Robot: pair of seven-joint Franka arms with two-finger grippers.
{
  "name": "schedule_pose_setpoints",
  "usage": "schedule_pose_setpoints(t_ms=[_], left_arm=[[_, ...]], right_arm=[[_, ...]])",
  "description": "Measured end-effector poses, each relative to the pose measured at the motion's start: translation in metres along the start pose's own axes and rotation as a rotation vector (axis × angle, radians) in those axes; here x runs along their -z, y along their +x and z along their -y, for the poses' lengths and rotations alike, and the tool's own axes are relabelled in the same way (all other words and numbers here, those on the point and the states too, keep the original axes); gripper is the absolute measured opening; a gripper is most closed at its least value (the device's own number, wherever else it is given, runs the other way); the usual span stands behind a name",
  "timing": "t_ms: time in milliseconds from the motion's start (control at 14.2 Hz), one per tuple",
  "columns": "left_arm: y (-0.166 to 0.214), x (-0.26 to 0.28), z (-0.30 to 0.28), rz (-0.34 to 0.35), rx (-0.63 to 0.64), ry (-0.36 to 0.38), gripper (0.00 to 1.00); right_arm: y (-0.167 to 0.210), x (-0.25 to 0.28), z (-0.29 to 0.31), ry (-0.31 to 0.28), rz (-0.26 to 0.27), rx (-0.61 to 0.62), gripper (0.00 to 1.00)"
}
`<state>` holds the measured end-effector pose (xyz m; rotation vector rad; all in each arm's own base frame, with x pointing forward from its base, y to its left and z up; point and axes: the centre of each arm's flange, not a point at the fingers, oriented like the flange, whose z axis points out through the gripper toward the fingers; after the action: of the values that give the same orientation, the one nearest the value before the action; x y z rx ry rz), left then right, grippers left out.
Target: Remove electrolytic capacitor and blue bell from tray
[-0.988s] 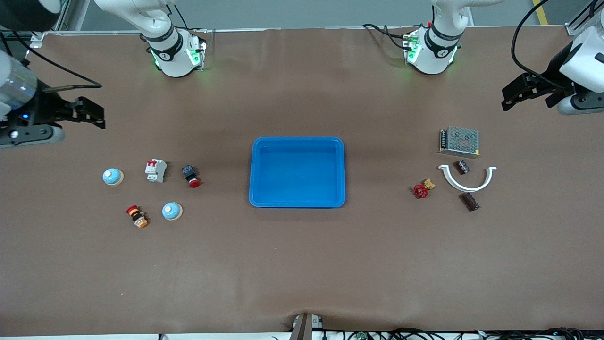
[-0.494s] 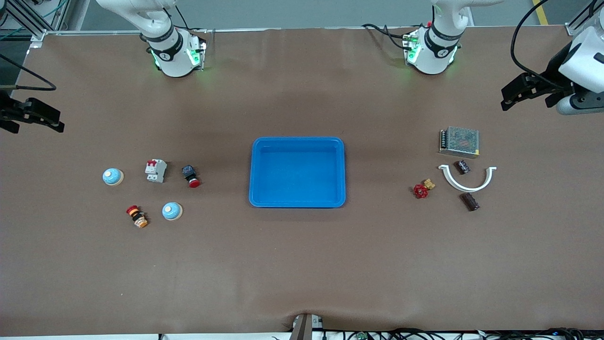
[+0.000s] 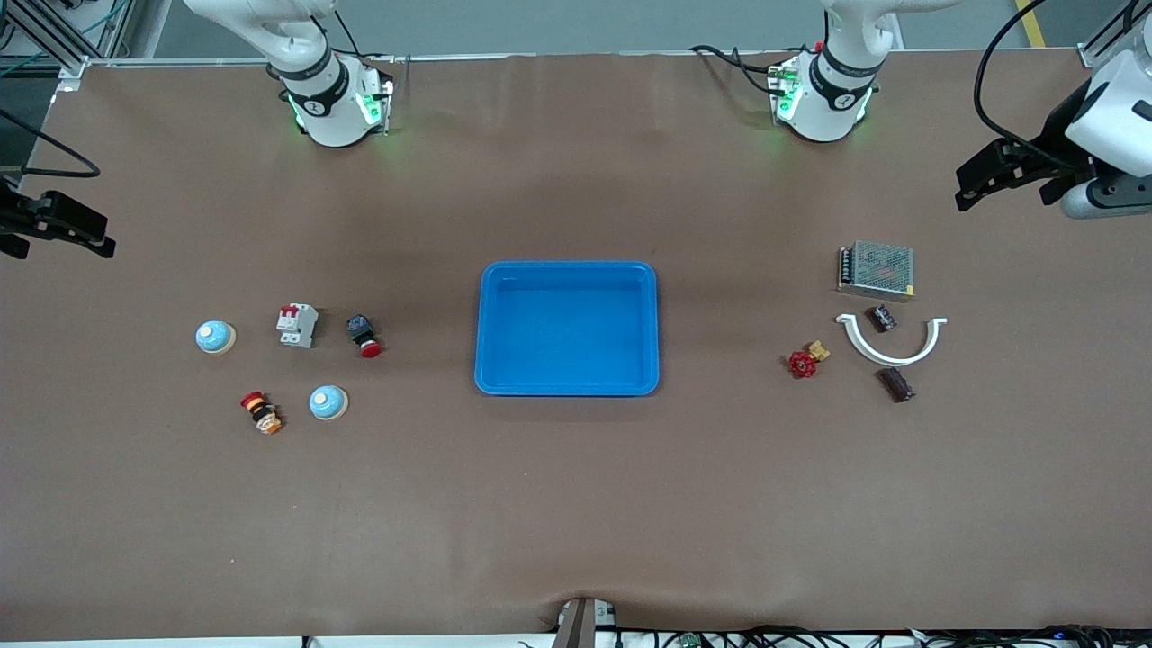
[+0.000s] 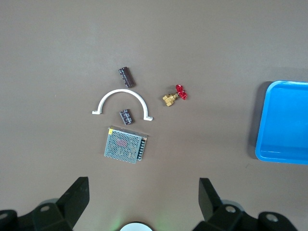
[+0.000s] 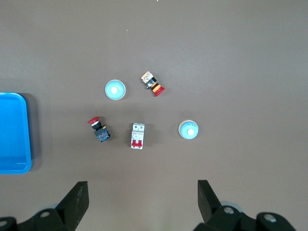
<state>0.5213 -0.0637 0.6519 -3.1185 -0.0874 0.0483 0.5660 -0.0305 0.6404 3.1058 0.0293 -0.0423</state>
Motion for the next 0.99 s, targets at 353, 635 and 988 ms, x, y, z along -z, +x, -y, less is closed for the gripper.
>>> schedule_pose_setpoints(t_ms=[353,635,988], left_arm=[[-0.0002,-0.0001,0.0000,0.002,0.000,0.000,1.00],[-0.0004,-0.0003,0.0001,0.004,0.000,0.001,1.00],[-0.0003,-0.0002,0.0008,0.004,0.001,0.001,1.00]], right_arm=[[0.0040,-0.0006,0.0020,0.001,-0.015,0.004,1.00],[0.0044,-0.0002,0.0019,0.001,-0.017,0.003,1.00],[0.0048,-0.0006,0.0019,0.001,-0.017,0.003,1.00]])
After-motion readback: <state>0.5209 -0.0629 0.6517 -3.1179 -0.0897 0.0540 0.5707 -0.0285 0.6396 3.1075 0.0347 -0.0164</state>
